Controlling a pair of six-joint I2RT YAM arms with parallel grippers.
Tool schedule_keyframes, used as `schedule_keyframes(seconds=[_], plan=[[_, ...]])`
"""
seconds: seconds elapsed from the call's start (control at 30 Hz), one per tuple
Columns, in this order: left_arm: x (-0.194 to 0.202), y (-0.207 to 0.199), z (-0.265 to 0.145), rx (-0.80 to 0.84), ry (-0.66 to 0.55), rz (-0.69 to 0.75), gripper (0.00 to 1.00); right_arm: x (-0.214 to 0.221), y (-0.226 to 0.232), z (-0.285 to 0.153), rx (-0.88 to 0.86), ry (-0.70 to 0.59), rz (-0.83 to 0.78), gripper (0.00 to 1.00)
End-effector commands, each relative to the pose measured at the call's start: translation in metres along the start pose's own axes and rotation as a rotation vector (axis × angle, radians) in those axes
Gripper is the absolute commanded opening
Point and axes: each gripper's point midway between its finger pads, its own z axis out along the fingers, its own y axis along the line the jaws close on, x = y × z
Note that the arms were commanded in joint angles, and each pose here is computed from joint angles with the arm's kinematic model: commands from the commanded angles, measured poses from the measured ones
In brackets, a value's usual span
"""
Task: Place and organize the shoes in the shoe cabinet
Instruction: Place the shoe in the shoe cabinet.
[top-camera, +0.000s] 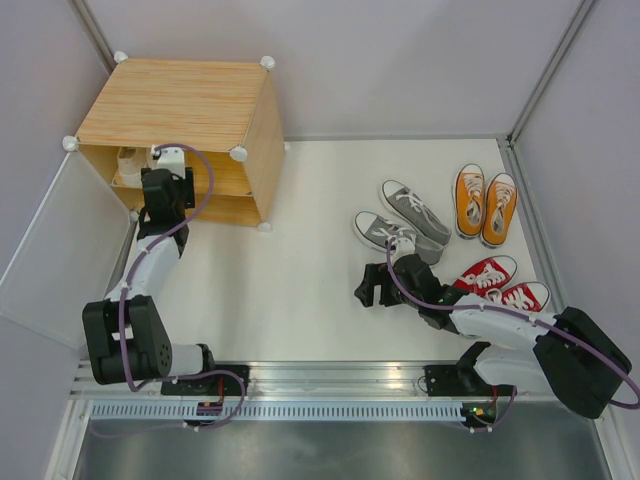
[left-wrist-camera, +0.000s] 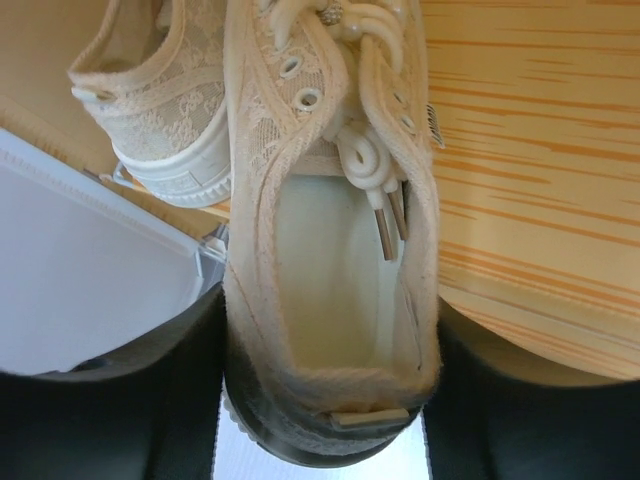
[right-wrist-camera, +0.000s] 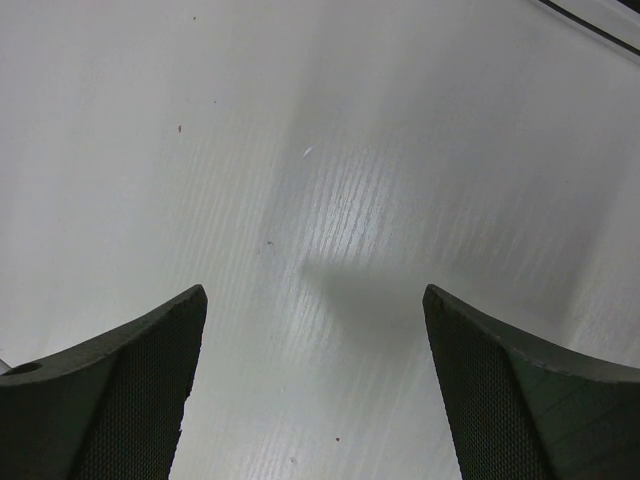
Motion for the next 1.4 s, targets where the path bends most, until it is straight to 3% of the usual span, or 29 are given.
schedule_keyframes(seconds=[0.0, 0.2, 0.4, 0.57, 0.87, 1.37], plan=[[-0.022, 0.005, 0.004, -0.014, -0.056, 0.021, 0.52, -0.017, 0.007, 0.002, -0.013, -0.046, -0.012, 0.92], [-0.050, 0.010, -0.007, -0.017, -0.174, 0.014, 0.14, -0.017, 0.006, 0.004, -0.006, -0.041, -0.015, 0.93], [-0.077, 0.003, -0.010, 0.051, -0.258, -0.037, 0.03, -0.016, 0.005, 0.005, -0.001, -0.036, -0.017, 0.92], [-0.095, 0.002, -0.005, 0.097, -0.295, -0.087, 0.02, -0.017, 0.004, 0.005, 0.006, -0.040, -0.018, 0.92], [-0.084, 0.030, 0.011, -0.004, -0.251, -0.238, 0.02, -0.017, 0.002, 0.007, 0.018, -0.036, -0.024, 0.92], [-0.070, 0.056, 0.037, -0.104, -0.240, -0.309, 0.02, -0.012, -0.006, 0.014, 0.060, -0.014, -0.039, 0.92]])
